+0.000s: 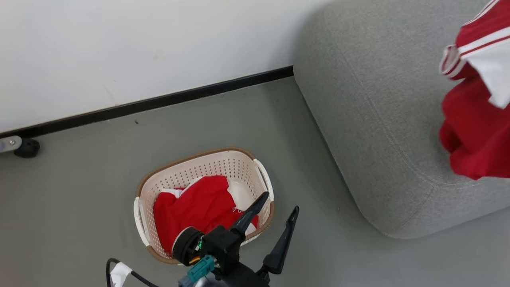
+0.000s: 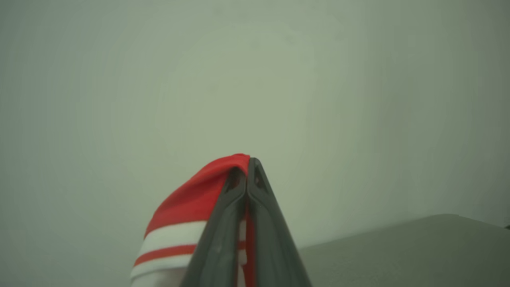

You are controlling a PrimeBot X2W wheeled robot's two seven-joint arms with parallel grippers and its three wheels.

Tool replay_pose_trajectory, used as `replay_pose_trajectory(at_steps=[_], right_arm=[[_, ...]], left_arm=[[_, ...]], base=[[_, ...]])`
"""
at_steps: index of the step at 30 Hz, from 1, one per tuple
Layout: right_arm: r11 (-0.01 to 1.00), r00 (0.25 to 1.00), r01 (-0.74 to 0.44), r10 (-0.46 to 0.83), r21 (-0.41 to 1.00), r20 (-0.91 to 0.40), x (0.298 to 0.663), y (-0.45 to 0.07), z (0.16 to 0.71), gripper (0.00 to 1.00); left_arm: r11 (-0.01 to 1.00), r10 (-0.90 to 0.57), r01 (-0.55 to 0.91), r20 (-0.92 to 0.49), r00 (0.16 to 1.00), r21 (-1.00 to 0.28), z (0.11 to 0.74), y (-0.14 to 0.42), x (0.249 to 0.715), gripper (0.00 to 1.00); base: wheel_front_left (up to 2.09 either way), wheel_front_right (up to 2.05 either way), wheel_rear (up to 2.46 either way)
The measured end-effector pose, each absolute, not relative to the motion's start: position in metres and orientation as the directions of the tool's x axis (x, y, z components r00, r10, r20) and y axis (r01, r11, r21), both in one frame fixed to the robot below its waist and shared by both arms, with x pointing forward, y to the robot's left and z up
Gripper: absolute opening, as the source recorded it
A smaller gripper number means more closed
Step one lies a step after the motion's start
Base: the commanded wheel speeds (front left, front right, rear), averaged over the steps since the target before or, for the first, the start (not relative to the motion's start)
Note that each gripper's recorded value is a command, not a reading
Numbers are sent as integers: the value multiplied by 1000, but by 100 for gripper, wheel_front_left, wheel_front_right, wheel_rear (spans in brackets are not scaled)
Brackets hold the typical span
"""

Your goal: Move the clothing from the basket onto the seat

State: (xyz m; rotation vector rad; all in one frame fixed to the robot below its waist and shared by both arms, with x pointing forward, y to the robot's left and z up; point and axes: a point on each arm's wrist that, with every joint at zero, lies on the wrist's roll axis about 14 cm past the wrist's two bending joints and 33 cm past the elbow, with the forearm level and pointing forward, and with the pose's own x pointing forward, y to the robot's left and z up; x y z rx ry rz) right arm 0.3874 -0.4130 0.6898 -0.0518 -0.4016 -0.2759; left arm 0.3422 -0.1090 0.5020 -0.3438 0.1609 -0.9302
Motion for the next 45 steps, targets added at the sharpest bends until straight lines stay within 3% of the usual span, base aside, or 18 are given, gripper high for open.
replay_pose_trajectory(at_steps=[7,21,31,37,45], right_arm=[[943,849,331,-318,44,422,421,-438,709,0],[921,833,375,-384,103,398,493,-459,695,0],[886,833,451,-461,107,307,529,-484,650,0],[853,818,511,-520,103,248,530,-502,626,0],[773,741,633,-623,49,250,489,-549,641,0]], left_arm=[[569,-799,732,-39,600,-374,481,-99,358,100],[641,-757,653,-188,626,-404,418,-68,389,100],[711,-701,584,-324,636,-393,359,-34,408,100],[722,-691,573,-369,622,-386,336,-26,412,100],[687,-726,602,-356,588,-407,332,-39,412,100]], base=[[0,0,0],[0,0,0],[0,0,0],[0,0,0],[0,0,0]])
